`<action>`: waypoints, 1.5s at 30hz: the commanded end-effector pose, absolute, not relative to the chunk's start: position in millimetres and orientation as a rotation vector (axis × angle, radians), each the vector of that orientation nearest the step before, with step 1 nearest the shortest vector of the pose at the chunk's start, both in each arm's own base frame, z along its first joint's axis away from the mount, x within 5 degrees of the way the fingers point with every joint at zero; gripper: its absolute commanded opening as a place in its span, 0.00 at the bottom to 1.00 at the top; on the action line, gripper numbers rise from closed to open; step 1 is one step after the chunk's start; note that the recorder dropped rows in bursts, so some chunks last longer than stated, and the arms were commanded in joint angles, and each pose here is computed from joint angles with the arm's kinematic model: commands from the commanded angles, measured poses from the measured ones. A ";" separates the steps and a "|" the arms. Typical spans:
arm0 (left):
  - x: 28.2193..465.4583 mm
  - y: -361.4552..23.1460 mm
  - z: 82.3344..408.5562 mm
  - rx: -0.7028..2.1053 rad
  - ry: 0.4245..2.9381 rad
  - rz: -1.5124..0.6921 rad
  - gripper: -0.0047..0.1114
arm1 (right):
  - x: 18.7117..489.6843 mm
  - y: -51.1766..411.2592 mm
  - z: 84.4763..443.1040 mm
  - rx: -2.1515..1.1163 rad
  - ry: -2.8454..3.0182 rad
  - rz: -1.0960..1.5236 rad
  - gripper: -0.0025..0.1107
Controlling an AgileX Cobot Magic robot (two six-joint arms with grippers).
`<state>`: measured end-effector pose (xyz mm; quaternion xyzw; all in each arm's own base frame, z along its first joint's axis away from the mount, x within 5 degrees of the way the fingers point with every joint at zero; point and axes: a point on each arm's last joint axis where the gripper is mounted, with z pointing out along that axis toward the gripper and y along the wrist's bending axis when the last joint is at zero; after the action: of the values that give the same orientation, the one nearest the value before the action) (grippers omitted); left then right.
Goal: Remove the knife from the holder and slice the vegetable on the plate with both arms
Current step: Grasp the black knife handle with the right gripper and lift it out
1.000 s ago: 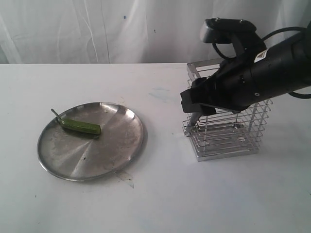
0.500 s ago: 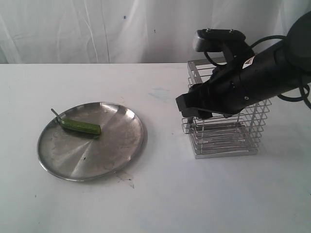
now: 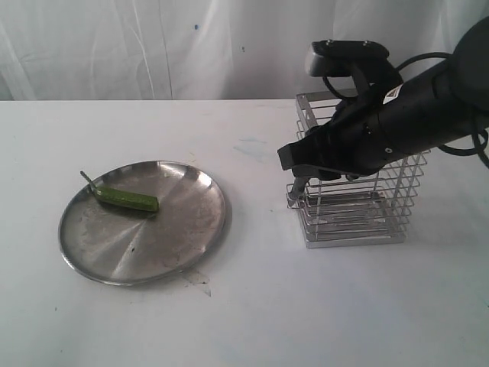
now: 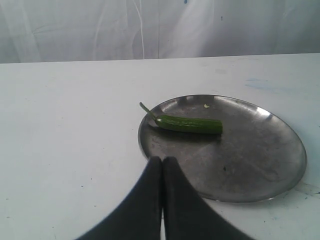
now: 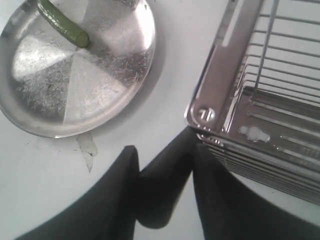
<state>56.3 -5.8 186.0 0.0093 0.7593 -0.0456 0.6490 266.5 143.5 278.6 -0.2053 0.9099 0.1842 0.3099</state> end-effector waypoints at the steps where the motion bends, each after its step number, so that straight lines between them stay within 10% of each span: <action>1: 56.2 -6.4 184.9 0.020 1.723 -0.118 0.04 | 263.1 143.0 284.2 -0.539 2.398 0.499 0.08; 45: 56.2 -6.4 184.9 0.020 1.723 -0.118 0.04 | 219.8 107.0 340.4 -0.623 2.306 0.245 0.02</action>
<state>56.3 -5.8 186.0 0.0093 0.7593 -0.0456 0.6490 226.3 110.7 329.1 -0.2419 0.9042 0.0960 0.3387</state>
